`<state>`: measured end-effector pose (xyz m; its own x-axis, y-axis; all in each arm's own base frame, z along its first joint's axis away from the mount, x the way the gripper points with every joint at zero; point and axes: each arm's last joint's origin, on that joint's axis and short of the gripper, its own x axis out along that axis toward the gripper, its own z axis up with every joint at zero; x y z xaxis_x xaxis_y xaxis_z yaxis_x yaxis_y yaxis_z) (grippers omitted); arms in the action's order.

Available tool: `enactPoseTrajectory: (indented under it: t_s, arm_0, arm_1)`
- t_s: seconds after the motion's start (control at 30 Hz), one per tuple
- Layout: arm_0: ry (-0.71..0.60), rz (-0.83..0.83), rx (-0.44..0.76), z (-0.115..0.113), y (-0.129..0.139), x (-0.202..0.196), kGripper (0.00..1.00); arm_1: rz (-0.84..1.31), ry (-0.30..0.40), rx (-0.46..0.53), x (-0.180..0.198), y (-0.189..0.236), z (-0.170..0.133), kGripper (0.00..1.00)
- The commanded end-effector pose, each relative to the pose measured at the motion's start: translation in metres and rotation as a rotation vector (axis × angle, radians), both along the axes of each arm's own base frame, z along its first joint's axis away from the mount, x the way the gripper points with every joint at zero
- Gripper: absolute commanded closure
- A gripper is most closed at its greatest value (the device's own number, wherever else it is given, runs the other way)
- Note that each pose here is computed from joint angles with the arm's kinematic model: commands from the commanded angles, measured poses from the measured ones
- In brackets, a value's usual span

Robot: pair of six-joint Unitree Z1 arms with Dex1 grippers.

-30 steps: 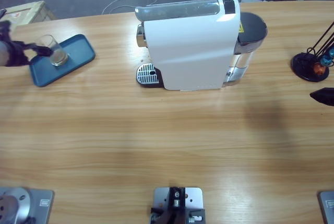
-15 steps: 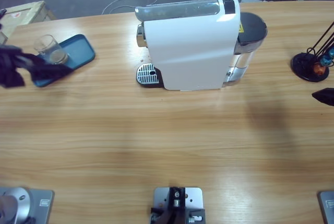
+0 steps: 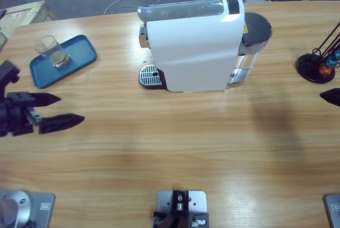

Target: Pour coffee

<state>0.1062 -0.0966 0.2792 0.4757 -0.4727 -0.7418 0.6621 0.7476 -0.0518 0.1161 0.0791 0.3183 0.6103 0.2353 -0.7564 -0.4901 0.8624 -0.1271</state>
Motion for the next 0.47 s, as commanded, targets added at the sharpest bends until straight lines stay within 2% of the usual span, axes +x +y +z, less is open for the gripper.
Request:
enactPoseTrajectory:
  t_s: [0.03, 0.1, 0.23, 0.37, 0.43, 0.47]
  arm_0:
    - [-0.043, -0.017, -0.080, 0.004, 0.007, -0.012, 0.000]
    - [-0.071, -0.009, -0.114, 0.021, 0.007, -0.011, 0.000]
    - [-0.111, -0.043, -0.193, 0.078, -0.013, 0.008, 0.000]
    - [-0.013, -0.250, -0.253, 0.082, -0.036, -0.001, 0.000]
    - [-0.004, -0.221, -0.185, 0.069, -0.026, -0.009, 0.000]
    - [-0.030, -0.141, -0.140, 0.061, -0.014, -0.008, 0.000]
  arm_1:
    - [-0.015, -0.011, 0.016, -0.006, -0.006, -0.003, 0.000]
    - [-0.015, -0.011, 0.017, -0.007, -0.006, -0.003, 0.000]
    - [-0.016, -0.013, 0.017, -0.007, -0.006, -0.002, 0.000]
    - [-0.017, -0.014, 0.019, -0.007, -0.006, -0.002, 0.000]
    - [-0.017, -0.014, 0.018, -0.007, -0.006, -0.002, 0.000]
    - [-0.017, -0.012, 0.017, -0.006, -0.006, -0.003, 0.000]
